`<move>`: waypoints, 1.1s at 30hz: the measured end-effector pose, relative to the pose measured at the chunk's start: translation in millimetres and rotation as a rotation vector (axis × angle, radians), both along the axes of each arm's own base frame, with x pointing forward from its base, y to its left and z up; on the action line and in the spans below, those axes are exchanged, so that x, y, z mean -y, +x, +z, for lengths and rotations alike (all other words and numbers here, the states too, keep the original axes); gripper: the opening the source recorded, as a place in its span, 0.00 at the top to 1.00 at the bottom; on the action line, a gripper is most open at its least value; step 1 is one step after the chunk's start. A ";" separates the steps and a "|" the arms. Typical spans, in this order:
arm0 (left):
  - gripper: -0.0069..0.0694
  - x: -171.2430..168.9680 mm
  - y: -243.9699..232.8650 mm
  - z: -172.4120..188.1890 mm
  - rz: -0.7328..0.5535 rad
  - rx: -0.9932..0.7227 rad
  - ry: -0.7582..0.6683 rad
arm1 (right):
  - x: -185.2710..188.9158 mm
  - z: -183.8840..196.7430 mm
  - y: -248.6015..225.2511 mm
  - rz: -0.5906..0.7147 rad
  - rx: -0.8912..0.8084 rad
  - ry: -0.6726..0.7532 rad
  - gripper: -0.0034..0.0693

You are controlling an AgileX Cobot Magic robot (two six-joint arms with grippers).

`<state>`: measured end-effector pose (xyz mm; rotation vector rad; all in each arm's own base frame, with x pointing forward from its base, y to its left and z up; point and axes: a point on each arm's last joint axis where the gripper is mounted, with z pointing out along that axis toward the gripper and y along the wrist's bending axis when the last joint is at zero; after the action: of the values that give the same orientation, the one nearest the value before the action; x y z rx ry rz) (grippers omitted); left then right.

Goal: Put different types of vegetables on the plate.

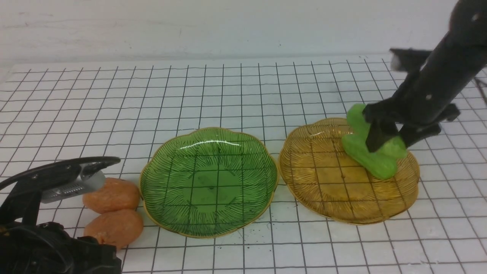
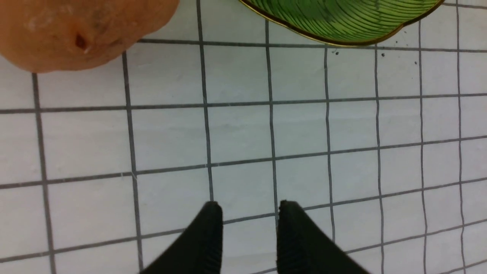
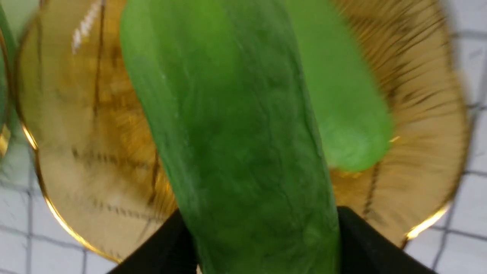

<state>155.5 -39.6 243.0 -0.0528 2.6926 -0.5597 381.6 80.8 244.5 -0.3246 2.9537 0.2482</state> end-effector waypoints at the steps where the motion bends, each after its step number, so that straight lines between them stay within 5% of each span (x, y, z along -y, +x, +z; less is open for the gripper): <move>1: 0.60 -0.2 0.7 0.3 0.004 0.009 0.001 | -8.0 -8.0 -2.0 0.035 -0.018 -0.030 0.40; 5: 0.53 -0.9 0.9 0.1 0.001 0.014 0.012 | -24.8 -26.0 -3.6 0.103 -0.050 -0.103 0.38; 11: 0.45 -4.4 1.5 -1.1 -0.012 0.027 0.063 | -37.1 -43.4 -3.1 0.094 -0.076 -0.172 0.07; 16: 0.40 -7.0 3.6 -1.0 -0.012 0.053 0.096 | -38.1 -39.3 -4.6 0.051 -0.075 -0.150 0.01; 25: 0.31 -10.6 24.0 -12.4 0.011 0.064 0.142 | -41.6 45.7 -54.8 0.026 0.059 0.107 0.11; 33: 0.30 -15.9 73.2 -14.4 -0.046 0.068 0.261 | -19.7 88.4 -131.3 0.111 0.175 0.139 0.27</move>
<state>228.7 -23.7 228.6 0.0978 2.6821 -0.2149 250.3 100.6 332.9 -0.4670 2.7326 0.4148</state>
